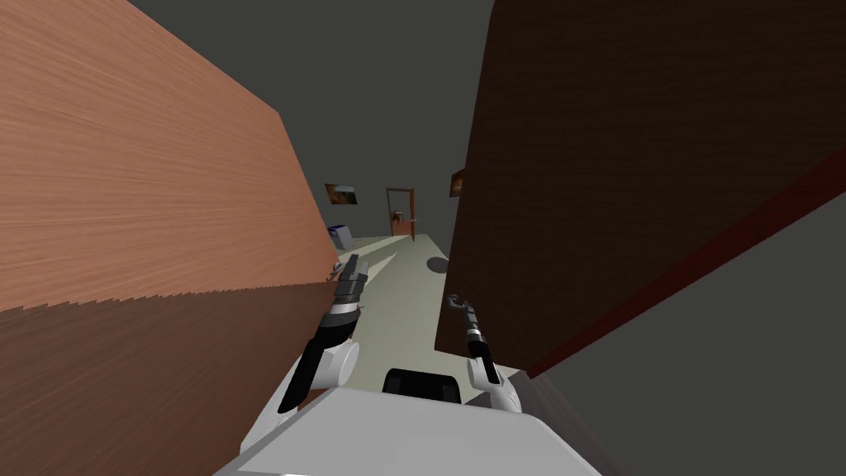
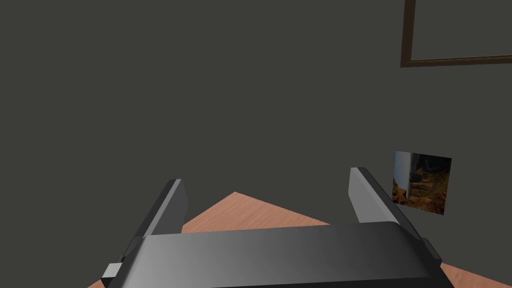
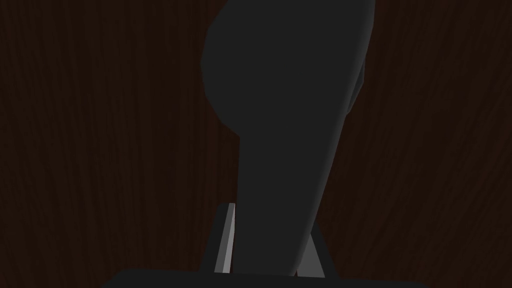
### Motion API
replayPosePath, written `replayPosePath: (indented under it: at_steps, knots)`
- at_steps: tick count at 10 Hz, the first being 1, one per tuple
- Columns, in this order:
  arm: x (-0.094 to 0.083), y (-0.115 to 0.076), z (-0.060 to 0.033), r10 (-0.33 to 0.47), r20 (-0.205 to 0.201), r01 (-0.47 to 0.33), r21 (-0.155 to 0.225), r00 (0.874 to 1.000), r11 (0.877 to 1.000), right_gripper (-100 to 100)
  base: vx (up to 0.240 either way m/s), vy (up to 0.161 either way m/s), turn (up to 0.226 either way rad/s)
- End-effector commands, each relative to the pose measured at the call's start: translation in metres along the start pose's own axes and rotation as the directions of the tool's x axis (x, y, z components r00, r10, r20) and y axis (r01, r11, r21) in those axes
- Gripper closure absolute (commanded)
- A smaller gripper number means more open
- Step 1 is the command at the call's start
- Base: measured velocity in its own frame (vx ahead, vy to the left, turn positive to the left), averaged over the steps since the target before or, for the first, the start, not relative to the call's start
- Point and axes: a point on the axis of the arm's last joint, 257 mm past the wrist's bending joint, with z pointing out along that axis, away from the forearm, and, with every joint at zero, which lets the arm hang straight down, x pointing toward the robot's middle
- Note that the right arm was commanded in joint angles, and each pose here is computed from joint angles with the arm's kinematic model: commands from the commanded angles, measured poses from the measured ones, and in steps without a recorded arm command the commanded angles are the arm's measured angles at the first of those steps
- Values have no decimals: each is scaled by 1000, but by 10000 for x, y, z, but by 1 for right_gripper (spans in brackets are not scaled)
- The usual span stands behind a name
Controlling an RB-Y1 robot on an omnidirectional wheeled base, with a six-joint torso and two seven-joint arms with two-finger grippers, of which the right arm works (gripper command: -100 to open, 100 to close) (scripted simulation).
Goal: Push the door open
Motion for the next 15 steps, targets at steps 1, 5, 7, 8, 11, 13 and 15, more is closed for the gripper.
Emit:
replayPosePath:
  at_steps: [1, 5, 7, 8, 11, 13, 15]
  knots:
    - [-86, 39, 18, 6, 24, -5, -9, 1000, 1000, 100, 154, 92, -64]
    - [-158, 18, 5, 33, 71, -33, -5, 997, 999, 100, 165, 91, -68]
    - [-165, 5, -4, 49, 89, -49, -2, 995, 999, 100, 143, 59, -52]
    - [-161, -2, -9, 57, 97, -57, -1, 994, 998, 100, 141, 79, -56]
    - [-495, -14, -34, 30, 141, -30, -1, 990, 1000, 100, 101, 15, -46]
    - [-612, -10, -41, 23, 160, -23, -1, 987, 1000, 100, 165, 45, -30]
    - [-743, -6, -51, 17, 184, -17, -2, 983, 1000, 100, 187, 50, -32]
